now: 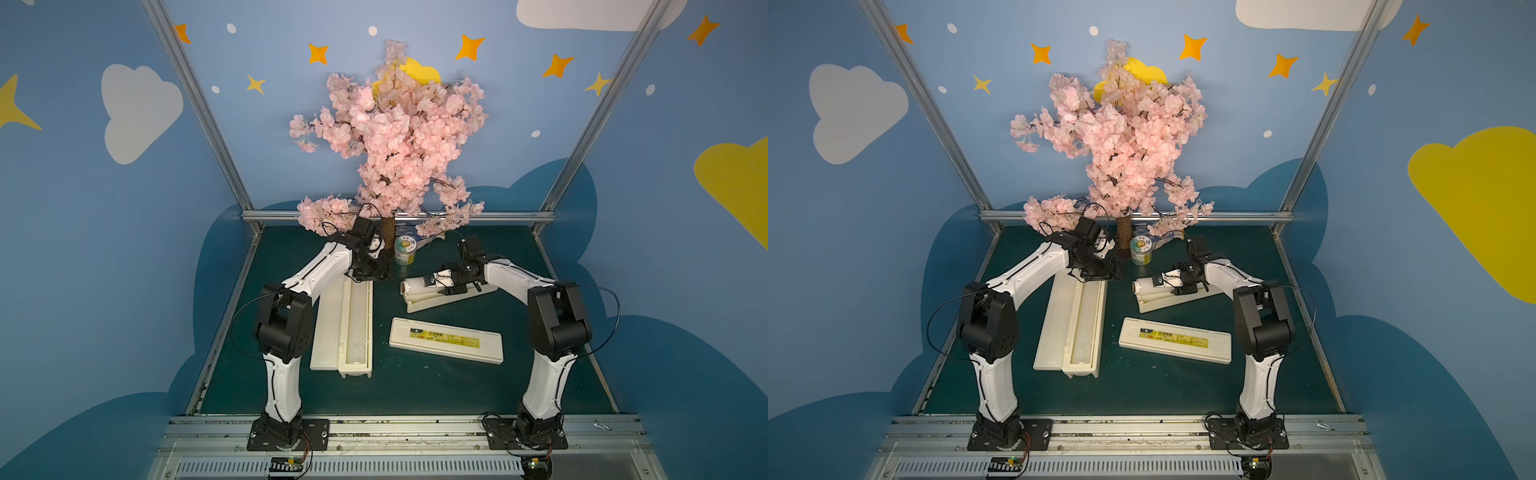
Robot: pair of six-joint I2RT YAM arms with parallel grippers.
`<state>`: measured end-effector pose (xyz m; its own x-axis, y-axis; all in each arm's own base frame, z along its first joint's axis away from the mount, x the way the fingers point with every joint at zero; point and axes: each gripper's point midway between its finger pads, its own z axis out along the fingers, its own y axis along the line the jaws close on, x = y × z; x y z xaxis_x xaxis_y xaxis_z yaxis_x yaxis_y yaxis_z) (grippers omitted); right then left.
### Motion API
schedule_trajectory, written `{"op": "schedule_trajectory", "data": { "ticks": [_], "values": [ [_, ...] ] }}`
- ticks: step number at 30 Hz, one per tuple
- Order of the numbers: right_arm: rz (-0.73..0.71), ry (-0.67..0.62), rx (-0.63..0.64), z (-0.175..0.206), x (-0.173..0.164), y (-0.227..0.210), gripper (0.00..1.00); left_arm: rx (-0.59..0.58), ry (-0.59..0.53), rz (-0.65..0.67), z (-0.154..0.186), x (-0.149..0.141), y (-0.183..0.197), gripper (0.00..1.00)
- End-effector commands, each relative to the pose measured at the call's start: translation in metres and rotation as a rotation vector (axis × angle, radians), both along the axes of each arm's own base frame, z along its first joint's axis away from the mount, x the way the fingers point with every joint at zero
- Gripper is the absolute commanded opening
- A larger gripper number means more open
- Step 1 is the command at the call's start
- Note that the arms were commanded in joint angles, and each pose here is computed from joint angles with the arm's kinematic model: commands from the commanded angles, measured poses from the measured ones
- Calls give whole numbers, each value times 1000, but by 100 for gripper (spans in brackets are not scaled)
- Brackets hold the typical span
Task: Put plastic wrap rolls into dispensers
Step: Place the plastic wrap into the plastic wrap cutting box.
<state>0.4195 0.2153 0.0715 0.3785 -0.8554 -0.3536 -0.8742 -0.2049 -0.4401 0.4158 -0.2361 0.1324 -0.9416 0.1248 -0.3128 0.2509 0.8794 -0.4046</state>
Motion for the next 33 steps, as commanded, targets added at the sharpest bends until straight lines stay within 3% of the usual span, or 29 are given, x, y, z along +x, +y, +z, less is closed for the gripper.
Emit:
{"op": "schedule_trajectory", "data": {
  "ticks": [1, 7, 12, 18, 28, 33],
  "values": [
    [-145, 3, -70, 7, 10, -6, 8, -32, 2, -34, 6, -2, -8, 70],
    [-370, 117, -187, -4, -1, -12, 8, -52, -8, -54, 5, -1, -8, 70],
    [-537, 166, -268, -10, -7, -17, 0, -77, -18, -69, 4, -3, -7, 70],
    [-654, 182, -254, 11, -6, -16, 0, -93, -20, -79, 0, -8, -3, 70],
    [-538, -36, -289, 62, 6, -8, 0, -99, -32, -67, 3, -9, 0, 70],
    [-494, -47, -281, 75, -2, -4, 0, -97, -31, -53, 4, -7, 1, 70]
  ]
}}
